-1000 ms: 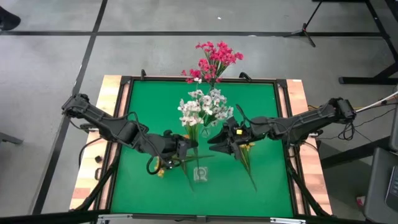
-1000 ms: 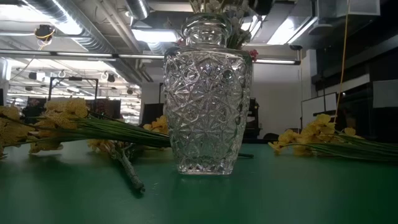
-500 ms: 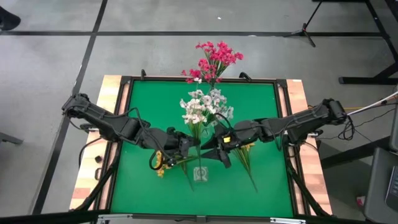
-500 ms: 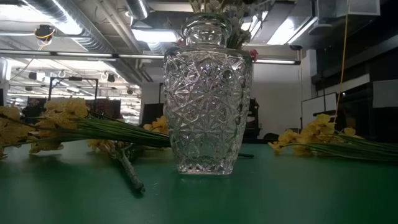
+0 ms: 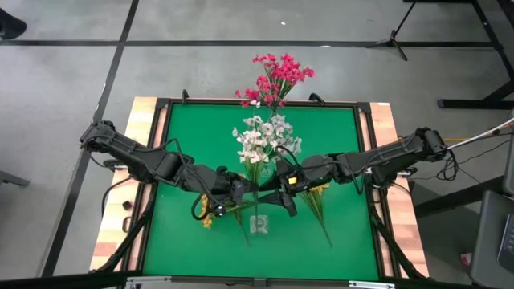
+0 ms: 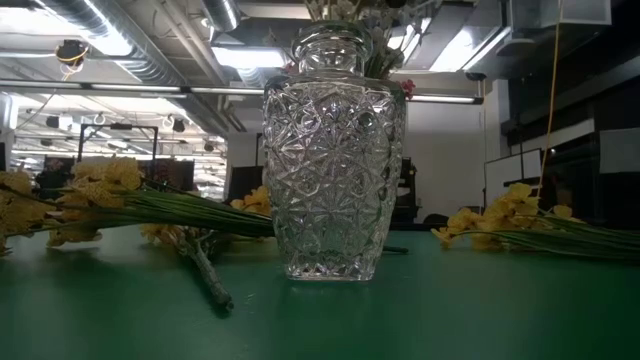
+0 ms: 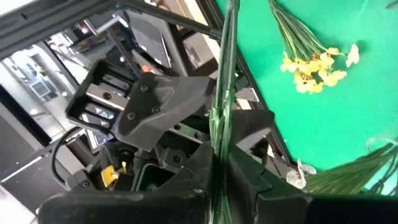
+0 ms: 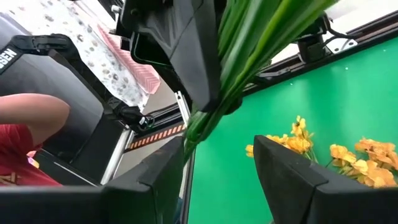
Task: Sort flowers into vase by color
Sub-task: Put the white flowers into the middle transparent vase
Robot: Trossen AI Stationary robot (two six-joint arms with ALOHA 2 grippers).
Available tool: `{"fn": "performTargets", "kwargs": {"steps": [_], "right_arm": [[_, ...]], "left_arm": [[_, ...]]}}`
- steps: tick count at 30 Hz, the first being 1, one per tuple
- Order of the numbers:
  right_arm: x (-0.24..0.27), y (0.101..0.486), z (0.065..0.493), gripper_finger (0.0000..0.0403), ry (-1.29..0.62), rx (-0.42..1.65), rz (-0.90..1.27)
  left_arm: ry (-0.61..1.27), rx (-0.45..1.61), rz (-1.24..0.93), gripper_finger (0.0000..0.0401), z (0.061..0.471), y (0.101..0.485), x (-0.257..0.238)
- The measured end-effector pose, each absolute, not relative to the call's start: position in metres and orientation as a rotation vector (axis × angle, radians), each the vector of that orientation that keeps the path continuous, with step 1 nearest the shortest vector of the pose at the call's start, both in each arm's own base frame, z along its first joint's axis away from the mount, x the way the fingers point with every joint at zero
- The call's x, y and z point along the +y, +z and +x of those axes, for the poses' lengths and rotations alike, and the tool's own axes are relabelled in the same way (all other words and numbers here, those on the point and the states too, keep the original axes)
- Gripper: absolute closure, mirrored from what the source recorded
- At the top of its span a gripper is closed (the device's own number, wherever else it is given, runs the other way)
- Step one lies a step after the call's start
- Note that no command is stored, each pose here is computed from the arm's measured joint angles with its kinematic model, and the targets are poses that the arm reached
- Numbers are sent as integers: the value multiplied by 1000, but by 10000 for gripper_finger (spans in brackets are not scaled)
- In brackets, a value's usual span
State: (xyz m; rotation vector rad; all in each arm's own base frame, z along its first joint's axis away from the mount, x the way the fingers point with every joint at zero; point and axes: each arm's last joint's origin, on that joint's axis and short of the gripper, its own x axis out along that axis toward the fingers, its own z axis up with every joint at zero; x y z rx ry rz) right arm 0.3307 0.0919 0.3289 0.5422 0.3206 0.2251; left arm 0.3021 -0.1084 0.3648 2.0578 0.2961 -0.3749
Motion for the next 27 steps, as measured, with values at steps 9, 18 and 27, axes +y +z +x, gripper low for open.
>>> {"fn": "performTargets", "kwargs": {"steps": [9,18,27], "right_arm": [[94,328,336,208,244,291,548],[94,329,337,208,240,273,547],[94,327,338,208,237,280,546]], "left_arm": [[-386,291,2053,374,303,364,-106],[-390,285,2051,374,303,364,-106],[-395,299,2049,374,310,359,-105]]}}
